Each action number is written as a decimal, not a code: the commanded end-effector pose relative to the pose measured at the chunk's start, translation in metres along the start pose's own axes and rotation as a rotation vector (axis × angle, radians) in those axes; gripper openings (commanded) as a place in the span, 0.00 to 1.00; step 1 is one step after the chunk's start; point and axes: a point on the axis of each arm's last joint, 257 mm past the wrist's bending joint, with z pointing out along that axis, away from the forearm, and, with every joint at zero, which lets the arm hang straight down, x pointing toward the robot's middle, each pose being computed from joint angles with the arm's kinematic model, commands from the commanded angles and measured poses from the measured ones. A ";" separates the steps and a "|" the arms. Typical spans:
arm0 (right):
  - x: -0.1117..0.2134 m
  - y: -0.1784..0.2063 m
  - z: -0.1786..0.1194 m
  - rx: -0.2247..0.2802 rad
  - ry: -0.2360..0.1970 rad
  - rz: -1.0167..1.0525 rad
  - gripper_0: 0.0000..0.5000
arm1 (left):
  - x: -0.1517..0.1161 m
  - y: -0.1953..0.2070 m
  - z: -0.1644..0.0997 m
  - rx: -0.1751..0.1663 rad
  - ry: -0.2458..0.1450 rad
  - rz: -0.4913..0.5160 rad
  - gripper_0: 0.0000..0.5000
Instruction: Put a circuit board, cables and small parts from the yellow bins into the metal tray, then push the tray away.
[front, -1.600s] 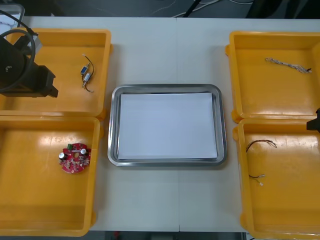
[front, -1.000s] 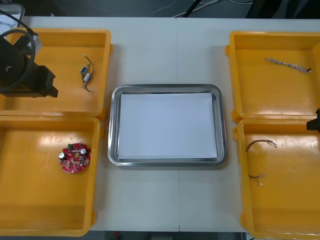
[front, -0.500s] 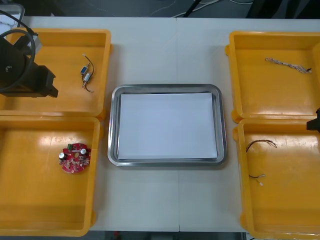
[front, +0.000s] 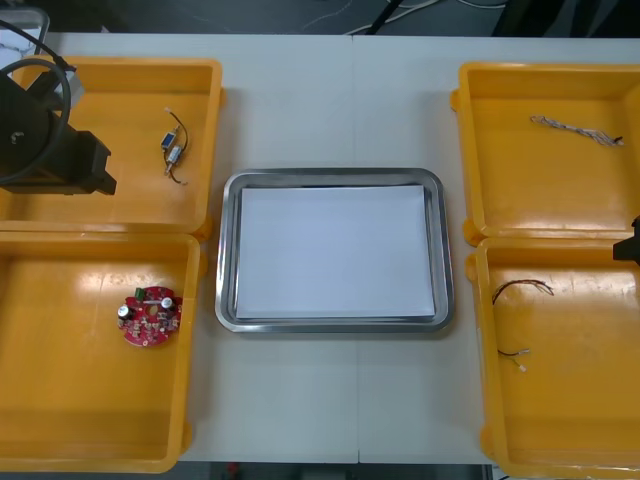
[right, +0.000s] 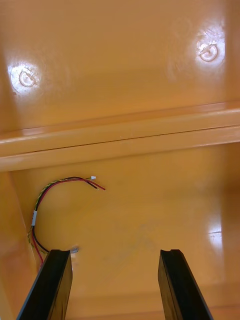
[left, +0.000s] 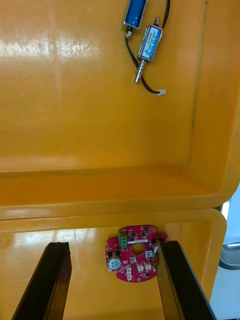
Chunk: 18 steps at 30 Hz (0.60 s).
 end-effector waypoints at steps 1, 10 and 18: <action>0.007 0.001 0.002 -0.008 0.015 0.001 1.00 | 0.002 0.015 -0.007 -0.054 -0.010 -0.038 1.00; 0.007 0.001 0.002 -0.008 0.015 0.001 1.00 | 0.002 0.015 -0.007 -0.054 -0.010 -0.038 1.00; 0.007 0.001 0.002 -0.008 0.015 0.001 1.00 | 0.002 0.015 -0.007 -0.054 -0.010 -0.038 1.00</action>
